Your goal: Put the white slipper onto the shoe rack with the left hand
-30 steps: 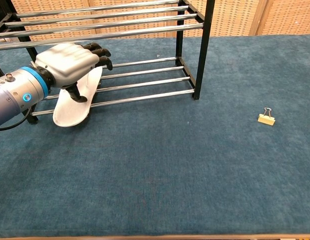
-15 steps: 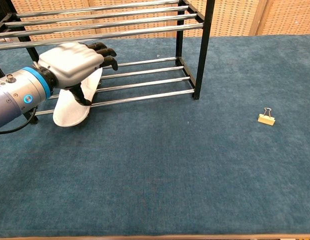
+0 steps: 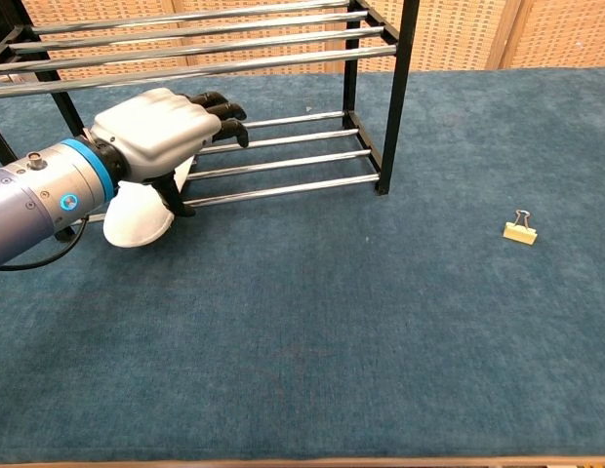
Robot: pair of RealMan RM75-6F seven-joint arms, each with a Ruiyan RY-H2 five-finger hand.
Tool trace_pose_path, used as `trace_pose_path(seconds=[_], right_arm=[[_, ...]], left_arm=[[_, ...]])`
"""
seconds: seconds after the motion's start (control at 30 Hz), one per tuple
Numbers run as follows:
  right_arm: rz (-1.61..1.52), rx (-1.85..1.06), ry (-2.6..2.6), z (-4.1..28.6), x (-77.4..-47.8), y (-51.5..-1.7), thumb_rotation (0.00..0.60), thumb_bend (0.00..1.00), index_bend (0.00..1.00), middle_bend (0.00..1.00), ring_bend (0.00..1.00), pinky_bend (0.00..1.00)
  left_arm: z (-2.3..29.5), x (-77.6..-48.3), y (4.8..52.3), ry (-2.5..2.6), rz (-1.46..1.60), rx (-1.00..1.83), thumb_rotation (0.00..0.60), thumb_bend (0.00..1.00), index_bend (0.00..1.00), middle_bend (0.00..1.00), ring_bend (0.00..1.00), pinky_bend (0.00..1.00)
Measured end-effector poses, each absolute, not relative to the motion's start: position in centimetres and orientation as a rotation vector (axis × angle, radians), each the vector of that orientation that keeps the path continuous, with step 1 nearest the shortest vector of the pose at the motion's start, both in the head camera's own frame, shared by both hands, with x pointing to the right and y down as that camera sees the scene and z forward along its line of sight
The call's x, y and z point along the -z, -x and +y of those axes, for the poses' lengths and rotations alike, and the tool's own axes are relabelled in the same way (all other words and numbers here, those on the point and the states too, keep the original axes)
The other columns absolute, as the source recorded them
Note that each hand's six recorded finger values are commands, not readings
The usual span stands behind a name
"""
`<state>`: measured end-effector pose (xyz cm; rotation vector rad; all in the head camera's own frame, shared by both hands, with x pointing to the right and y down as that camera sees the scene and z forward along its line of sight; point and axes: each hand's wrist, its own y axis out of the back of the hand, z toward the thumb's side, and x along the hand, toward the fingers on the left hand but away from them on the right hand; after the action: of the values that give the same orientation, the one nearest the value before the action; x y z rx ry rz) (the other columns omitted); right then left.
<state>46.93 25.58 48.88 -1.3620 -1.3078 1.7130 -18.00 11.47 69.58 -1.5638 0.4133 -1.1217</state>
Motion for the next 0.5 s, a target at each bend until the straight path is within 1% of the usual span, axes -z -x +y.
trace_pose_path(seconds=[0.1, 0.3, 0.37, 0.5], right_arm=[[-1.309, -1.712, 1.361, 25.6, -48.8, -47.0, 0.6, 0.0, 0.0, 0.0, 0.0, 0.0], [-1.307, -1.713, 1.362, 25.6, -48.8, -47.0, 0.6, 0.0, 0.0, 0.0, 0.0, 0.0], [-1.306, -1.713, 1.362, 25.6, -48.9, -46.9, 0.6, 0.0, 0.0, 0.0, 0.0, 0.0], [-1.304, -1.714, 1.362, 25.6, -48.9, -46.9, 0.6, 0.0, 0.0, 0.0, 0.0, 0.0]], left_arm=[[11.7, -69.5, 17.7, 1.572, 0.411, 1.103, 0.6, 0.09, 0.25, 0.1, 0.05, 0.22], [12.7, -69.2, 16.7, 1.629, 0.416, 1.026, 0.6, 0.12, 0.25, 0.1, 0.05, 0.22], [13.0, -69.2, 16.6, 1.654, 0.417, 1.015, 0.6, 0.16, 0.25, 0.1, 0.05, 0.22], [13.7, -69.2, 16.3, 1.707, 0.413, 0.986, 0.6, 0.31, 0.25, 0.1, 0.05, 0.21]])
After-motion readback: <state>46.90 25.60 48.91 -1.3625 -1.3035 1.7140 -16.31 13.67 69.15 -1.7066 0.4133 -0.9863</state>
